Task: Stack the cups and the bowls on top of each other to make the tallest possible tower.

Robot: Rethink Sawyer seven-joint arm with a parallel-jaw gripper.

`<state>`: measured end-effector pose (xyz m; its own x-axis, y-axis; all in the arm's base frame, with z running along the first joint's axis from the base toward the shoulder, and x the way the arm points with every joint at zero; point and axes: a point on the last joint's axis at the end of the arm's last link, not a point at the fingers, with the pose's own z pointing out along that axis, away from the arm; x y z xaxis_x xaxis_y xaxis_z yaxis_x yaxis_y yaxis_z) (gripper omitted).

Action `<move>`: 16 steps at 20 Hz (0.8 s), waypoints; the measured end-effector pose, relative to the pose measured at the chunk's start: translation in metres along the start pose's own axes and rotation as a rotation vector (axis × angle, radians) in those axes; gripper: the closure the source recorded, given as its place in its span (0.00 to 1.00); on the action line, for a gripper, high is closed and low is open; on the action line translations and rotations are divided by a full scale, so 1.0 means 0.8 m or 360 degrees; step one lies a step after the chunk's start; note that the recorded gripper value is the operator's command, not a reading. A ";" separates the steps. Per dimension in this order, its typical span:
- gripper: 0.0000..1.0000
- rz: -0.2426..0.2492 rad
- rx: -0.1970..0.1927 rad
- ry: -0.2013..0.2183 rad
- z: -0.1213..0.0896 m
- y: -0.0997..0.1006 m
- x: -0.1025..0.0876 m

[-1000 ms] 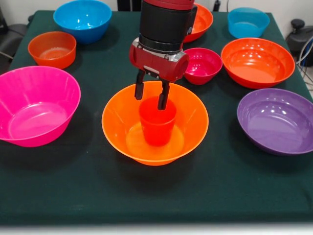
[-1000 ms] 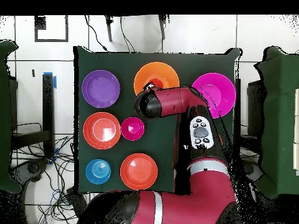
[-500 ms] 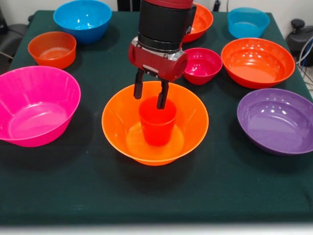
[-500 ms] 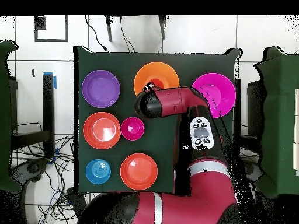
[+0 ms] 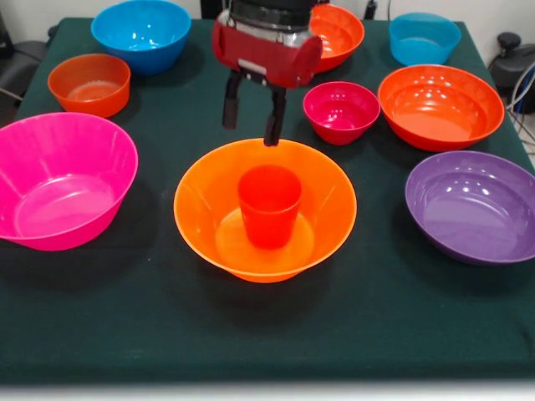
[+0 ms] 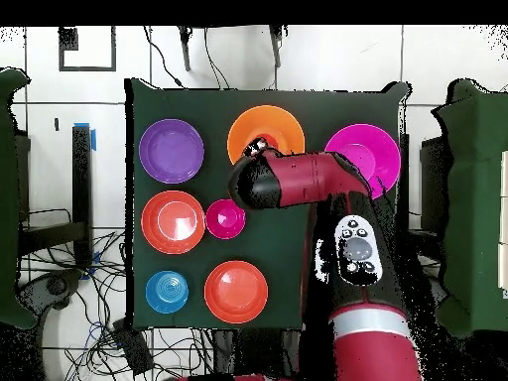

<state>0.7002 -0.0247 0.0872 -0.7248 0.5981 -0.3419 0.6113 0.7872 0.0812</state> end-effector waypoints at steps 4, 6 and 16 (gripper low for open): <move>0.00 0.0031 -0.0018 -0.0037 -0.027 -0.005 -0.018; 0.00 0.0049 -0.0021 -0.0050 -0.042 -0.011 -0.024; 0.00 0.0034 0.0025 0.0034 -0.092 -0.052 0.037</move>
<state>0.6302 -0.0289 0.1427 -0.7181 0.6177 -0.3205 0.6313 0.7721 0.0734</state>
